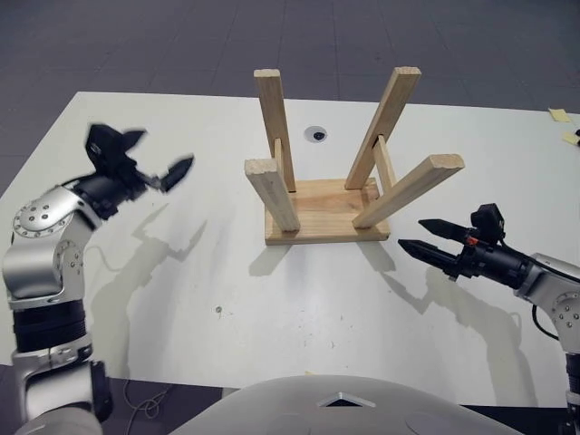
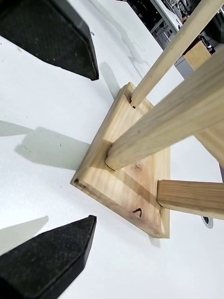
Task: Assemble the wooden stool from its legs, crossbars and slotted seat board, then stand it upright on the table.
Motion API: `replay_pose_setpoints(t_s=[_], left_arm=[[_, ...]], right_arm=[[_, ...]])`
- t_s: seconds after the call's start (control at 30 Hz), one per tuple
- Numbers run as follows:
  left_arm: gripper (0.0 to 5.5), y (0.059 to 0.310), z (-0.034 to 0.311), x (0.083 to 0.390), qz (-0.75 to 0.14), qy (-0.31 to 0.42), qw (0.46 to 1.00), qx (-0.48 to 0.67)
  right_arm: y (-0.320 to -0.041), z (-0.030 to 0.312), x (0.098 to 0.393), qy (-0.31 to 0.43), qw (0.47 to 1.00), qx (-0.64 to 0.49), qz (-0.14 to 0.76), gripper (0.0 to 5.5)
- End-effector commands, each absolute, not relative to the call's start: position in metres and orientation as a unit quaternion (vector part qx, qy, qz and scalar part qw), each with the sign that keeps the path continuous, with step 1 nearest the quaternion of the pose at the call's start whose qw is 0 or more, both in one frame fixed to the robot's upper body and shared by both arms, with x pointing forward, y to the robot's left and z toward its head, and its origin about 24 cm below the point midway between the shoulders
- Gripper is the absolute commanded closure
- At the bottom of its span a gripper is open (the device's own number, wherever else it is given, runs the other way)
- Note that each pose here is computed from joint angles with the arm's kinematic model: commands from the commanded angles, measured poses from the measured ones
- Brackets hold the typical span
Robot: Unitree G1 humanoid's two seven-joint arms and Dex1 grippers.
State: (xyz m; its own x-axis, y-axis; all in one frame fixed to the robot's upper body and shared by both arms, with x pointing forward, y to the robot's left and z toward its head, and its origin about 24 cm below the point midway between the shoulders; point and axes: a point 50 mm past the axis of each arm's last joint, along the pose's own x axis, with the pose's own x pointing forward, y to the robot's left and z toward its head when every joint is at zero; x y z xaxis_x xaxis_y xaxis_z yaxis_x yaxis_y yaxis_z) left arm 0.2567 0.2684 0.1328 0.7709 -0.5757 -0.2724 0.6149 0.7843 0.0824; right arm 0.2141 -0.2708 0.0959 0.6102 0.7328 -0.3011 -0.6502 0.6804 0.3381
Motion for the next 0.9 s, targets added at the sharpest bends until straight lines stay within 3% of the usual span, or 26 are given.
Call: replay_pose_setpoints(t_s=[0.03,0.33,0.7,0.9], left_arm=[[0.1,0.251,0.118,0.252,-0.436,0.187,0.878,0.068],[0.1,0.183,0.11,0.293,-0.56,0.13,0.815,0.066],[0.1,0.166,0.099,0.291,-0.631,0.147,0.758,0.073],[0.1,0.173,0.099,0.288,-0.62,0.15,0.766,0.081]], right_arm=[[-0.278,0.105,0.239,0.188,0.889,0.054,0.415,0.11],[-0.252,0.082,0.271,0.19,0.828,-0.039,0.526,0.11],[-0.229,0.07,0.29,0.172,0.816,-0.048,0.55,0.11],[-0.227,0.076,0.271,0.194,0.789,-0.001,0.584,0.11]])
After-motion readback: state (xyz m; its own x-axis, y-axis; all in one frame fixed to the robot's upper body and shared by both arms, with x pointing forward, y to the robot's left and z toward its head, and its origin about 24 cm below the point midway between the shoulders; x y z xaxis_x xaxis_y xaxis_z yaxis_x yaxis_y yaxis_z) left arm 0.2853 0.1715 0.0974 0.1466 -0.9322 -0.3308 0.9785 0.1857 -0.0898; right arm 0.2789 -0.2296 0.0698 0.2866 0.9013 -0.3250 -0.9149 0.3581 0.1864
